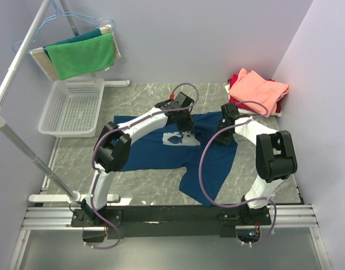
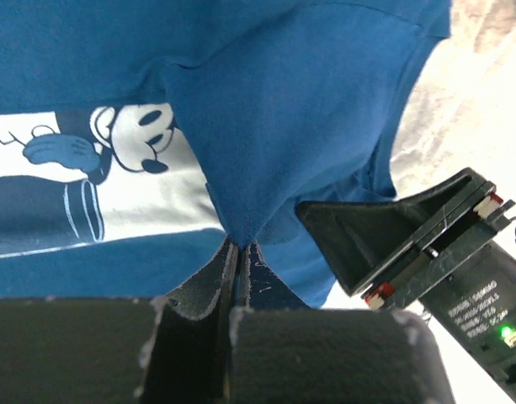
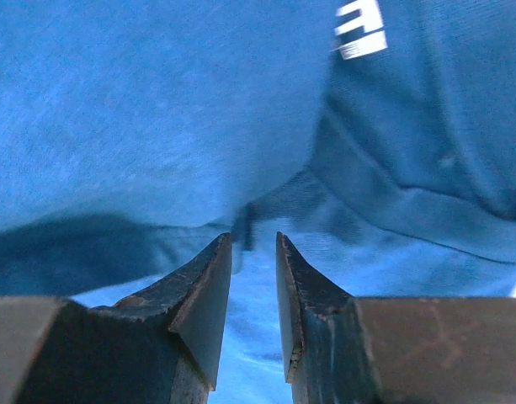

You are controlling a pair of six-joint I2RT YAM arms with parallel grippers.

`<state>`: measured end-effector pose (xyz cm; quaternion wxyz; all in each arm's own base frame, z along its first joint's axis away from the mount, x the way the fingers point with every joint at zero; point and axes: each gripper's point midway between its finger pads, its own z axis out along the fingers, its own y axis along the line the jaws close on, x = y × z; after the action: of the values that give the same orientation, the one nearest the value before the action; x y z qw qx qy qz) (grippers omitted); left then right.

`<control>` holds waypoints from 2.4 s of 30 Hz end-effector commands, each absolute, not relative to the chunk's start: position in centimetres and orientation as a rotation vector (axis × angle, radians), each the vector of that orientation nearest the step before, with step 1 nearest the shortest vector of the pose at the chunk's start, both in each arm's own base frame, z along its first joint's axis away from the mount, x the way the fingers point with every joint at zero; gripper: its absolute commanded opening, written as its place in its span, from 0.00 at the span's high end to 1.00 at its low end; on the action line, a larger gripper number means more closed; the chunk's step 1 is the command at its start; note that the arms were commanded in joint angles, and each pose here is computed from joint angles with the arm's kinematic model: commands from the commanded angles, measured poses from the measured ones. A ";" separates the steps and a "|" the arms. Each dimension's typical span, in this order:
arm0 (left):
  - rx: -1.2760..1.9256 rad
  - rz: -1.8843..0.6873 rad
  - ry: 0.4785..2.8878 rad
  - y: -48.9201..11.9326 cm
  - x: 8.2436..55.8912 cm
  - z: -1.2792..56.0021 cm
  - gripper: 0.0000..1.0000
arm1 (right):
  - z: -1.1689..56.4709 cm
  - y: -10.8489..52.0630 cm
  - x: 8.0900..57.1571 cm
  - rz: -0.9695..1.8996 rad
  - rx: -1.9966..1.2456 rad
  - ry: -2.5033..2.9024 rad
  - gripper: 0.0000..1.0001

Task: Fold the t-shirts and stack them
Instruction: Fold the tshirt

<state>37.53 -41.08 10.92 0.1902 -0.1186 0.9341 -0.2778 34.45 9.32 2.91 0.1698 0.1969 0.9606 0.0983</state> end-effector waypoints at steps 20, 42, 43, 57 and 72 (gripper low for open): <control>-0.321 -0.749 2.623 -39.5 39.2 11.0 0.99 | 5.7 10.5 35.6 0.189 0.509 2.724 1.00; -0.213 -0.774 2.740 -39.7 36.9 8.9 0.99 | 7.4 7.6 32.5 0.013 0.572 2.716 1.00; -0.213 -0.765 2.752 -39.6 36.8 8.7 0.99 | 7.1 7.4 31.9 -0.005 0.574 2.735 1.00; -0.099 -0.569 3.022 -36.9 31.7 1.7 0.97 | 5.2 5.9 28.0 -0.115 0.649 2.796 1.00; -0.135 -0.292 2.825 -30.8 33.9 6.0 0.40 | 6.4 3.5 28.3 -0.263 0.802 2.651 0.82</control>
<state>32.27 -35.50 3.14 0.0808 -0.0308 0.9821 -0.1671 27.61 4.92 3.70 0.1256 0.2525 0.9564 -0.0753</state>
